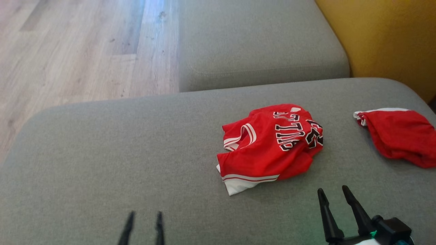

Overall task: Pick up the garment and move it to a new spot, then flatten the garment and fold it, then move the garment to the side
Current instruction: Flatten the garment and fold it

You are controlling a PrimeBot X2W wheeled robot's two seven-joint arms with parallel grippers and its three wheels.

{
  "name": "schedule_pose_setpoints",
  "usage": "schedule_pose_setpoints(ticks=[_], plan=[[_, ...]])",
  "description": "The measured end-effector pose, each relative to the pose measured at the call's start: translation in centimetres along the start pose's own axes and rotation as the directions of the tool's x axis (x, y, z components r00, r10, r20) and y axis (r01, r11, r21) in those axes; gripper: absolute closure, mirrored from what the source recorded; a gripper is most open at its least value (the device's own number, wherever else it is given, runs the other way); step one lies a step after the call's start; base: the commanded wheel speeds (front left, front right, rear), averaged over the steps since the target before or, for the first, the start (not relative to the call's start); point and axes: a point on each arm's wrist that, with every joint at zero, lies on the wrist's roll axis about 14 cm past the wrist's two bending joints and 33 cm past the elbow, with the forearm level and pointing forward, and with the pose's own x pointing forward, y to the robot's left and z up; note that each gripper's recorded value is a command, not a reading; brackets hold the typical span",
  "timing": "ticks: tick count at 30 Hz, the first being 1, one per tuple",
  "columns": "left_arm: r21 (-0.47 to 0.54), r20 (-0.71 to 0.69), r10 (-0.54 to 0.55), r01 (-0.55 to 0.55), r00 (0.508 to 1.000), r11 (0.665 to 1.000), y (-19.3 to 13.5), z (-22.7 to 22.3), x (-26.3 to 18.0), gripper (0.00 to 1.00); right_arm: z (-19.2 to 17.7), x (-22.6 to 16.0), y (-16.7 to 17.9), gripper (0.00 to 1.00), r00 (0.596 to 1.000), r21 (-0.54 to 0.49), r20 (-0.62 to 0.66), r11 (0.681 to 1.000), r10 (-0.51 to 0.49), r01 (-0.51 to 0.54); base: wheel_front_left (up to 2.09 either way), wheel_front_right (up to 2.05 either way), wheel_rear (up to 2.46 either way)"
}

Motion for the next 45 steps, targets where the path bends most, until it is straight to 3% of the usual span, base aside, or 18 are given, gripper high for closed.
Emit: schedule_pose_setpoints(ticks=[9, 18, 26, 33, 34, 35, 36, 39, 45], plan=[[-0.033, -0.057, -0.228, 0.226, 0.972, 0.973, -4.4, -1.4, 3.8, 0.00, -1.4, 0.4, -0.5, 0.00, 0.998, 0.010, -0.056, 1.000, -0.015, 0.016, 0.00, 0.00, 0.00], [-0.031, -0.226, -0.424, 0.429, 0.877, 0.903, -8.9, -6.2, 7.9, 0.00, -1.2, 2.3, -2.4, 0.00, 0.997, -0.011, -0.067, 0.999, -0.048, 0.047, 0.00, 0.00, 0.00], [0.009, -0.288, -0.522, 0.547, 0.803, 0.837, -11.6, -7.9, 12.3, 0.00, -1.2, 3.6, -4.3, 0.00, 0.993, -0.028, -0.073, 0.995, -0.097, 0.095, 0.00, 0.00, 0.00], [0.008, -0.338, -0.557, 0.594, 0.759, 0.804, -12.7, -9.7, 13.2, 0.00, -1.8, 3.3, -5.7, 0.00, 0.985, -0.036, -0.095, 0.990, -0.142, 0.139, 0.00, 0.00, 0.00], [0.009, -0.337, -0.570, 0.608, 0.750, 0.794, -13.1, -9.7, 13.4, 0.29, -1.8, 3.2, -5.9, 0.00, 0.984, -0.037, -0.098, 0.988, -0.150, 0.147, 0.00, 0.00, 0.00], [0.012, -0.334, -0.586, 0.625, 0.738, 0.780, -13.6, -9.6, 13.4, 0.75, -1.9, 3.1, -6.1, 0.00, 0.983, -0.037, -0.100, 0.988, -0.156, 0.153, 0.00, 0.00, 0.00], [0.009, -0.323, -0.601, 0.637, 0.731, 0.771, -14.1, -9.3, 13.4, 1.00, -1.9, 3.0, -6.2, 0.00, 0.982, -0.038, -0.101, 0.987, -0.162, 0.159, 0.00, 0.00, 0.00], [-0.009, -0.280, -0.655, 0.680, 0.702, 0.733, -15.9, -8.1, 13.0, 1.00, -1.7, 2.9, -6.4, 0.00, 0.981, -0.038, -0.096, 0.985, -0.171, 0.168, 0.00, 0.00, 0.00], [-0.024, -0.206, -0.783, 0.797, 0.587, 0.604, -20.1, -5.1, 10.8, 1.00, -0.9, 2.4, -6.4, 0.00, 0.981, -0.031, -0.065, 0.983, -0.183, 0.181, 0.00, 0.00, 0.00]])
